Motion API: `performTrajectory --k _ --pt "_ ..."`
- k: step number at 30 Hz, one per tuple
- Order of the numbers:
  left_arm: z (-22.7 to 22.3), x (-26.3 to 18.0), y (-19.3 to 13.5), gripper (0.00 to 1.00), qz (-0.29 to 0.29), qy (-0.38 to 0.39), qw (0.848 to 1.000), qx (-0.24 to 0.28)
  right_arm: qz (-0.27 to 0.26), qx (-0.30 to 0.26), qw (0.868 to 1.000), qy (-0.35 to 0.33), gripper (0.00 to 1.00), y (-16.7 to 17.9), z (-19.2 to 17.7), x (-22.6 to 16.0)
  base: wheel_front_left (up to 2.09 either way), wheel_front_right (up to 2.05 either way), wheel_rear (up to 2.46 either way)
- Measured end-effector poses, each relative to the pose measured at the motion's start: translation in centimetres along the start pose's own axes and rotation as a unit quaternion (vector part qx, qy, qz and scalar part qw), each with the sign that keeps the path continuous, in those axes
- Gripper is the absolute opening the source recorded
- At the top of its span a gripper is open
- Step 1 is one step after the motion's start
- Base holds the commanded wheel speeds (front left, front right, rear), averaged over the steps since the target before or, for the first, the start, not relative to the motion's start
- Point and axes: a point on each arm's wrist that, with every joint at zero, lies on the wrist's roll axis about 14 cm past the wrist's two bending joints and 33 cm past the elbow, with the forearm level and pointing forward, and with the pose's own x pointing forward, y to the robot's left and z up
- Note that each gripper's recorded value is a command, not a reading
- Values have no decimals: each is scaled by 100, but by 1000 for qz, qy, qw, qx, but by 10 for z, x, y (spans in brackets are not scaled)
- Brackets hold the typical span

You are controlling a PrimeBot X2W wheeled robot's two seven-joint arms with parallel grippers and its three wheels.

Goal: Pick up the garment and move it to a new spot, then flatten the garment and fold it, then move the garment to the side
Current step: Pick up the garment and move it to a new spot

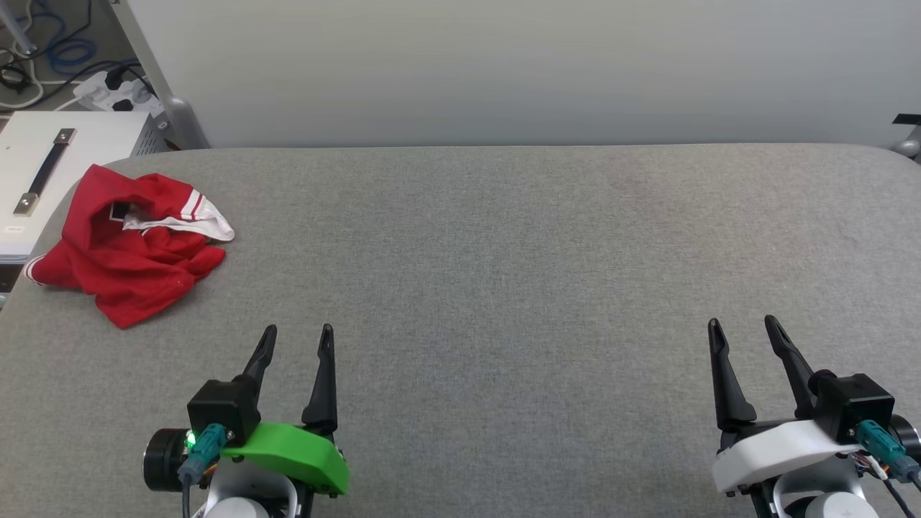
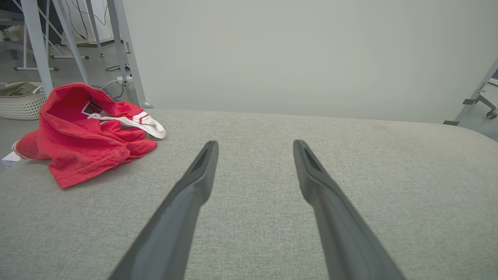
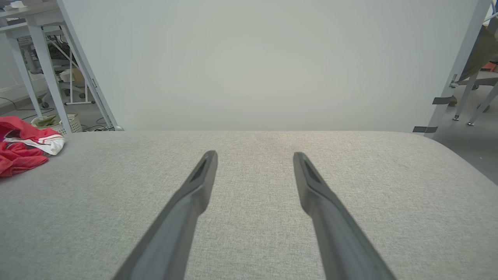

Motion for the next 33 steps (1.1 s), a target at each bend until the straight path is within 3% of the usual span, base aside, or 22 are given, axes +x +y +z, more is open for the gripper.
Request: performTrajectory --k 15,33 --pt "-1 -13 16 100 24 -7 1000 -12 41 9 999 2 100 27 -8 10 0 0 0" --pt "7 -63 71 100 122 -30 992 -24 159 41 986 15 100 108 -25 31 0 0 0"
